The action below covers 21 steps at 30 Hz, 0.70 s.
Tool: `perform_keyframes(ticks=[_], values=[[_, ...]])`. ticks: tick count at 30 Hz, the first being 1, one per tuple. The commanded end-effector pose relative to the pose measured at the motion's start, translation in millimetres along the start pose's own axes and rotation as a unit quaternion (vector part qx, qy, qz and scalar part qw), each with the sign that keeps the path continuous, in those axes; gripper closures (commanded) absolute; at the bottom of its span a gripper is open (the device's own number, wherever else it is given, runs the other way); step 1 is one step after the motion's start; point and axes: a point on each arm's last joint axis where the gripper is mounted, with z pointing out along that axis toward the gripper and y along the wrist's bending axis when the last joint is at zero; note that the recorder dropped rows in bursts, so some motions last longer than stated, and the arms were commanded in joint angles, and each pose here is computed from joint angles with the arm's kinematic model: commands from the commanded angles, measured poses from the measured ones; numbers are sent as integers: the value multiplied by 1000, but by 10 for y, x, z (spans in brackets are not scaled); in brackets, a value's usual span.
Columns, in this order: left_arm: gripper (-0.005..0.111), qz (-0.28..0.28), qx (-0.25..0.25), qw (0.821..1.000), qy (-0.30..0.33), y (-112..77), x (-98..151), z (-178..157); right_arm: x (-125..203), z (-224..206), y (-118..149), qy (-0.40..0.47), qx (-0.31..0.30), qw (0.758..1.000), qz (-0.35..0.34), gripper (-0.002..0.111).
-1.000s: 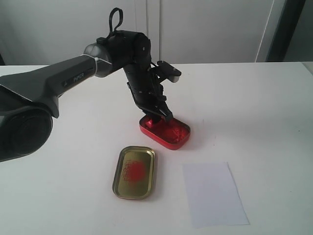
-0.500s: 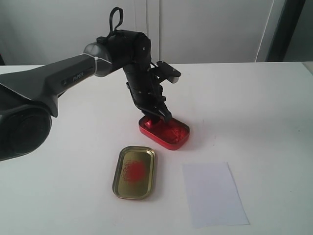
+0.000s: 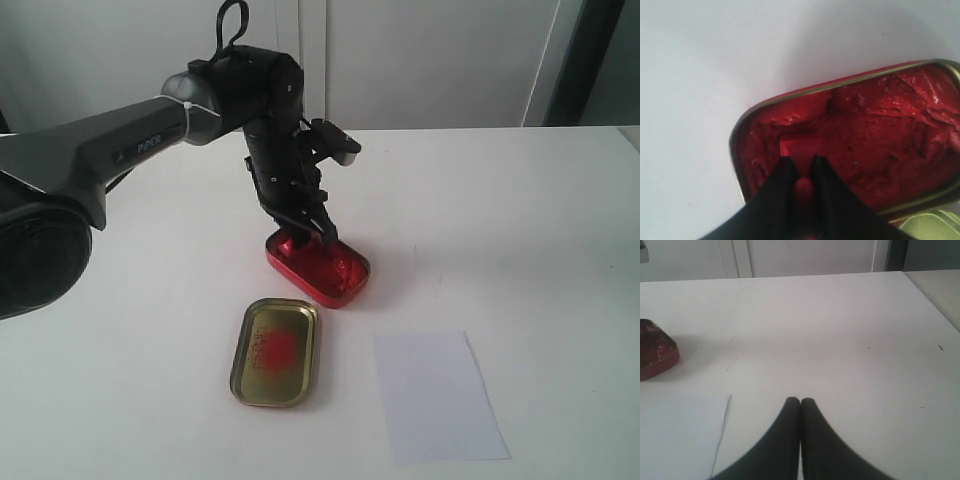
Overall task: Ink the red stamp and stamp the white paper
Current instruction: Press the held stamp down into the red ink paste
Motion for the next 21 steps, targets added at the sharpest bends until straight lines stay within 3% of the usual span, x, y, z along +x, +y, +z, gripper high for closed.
perform_keyframes(ticks=[1,11,21], values=[[107,8,-5,999,-35,-109,-110,-196,-2,1,-5,-7,4,1000,-2,108],[107,55,-65,996,-31,-217,-188,-195,-2,1,-5,-7,4,1000,-2,108],[107,59,-70,995,-36,-230,-204,-175,-2,1,-5,-7,4,1000,-2,108]])
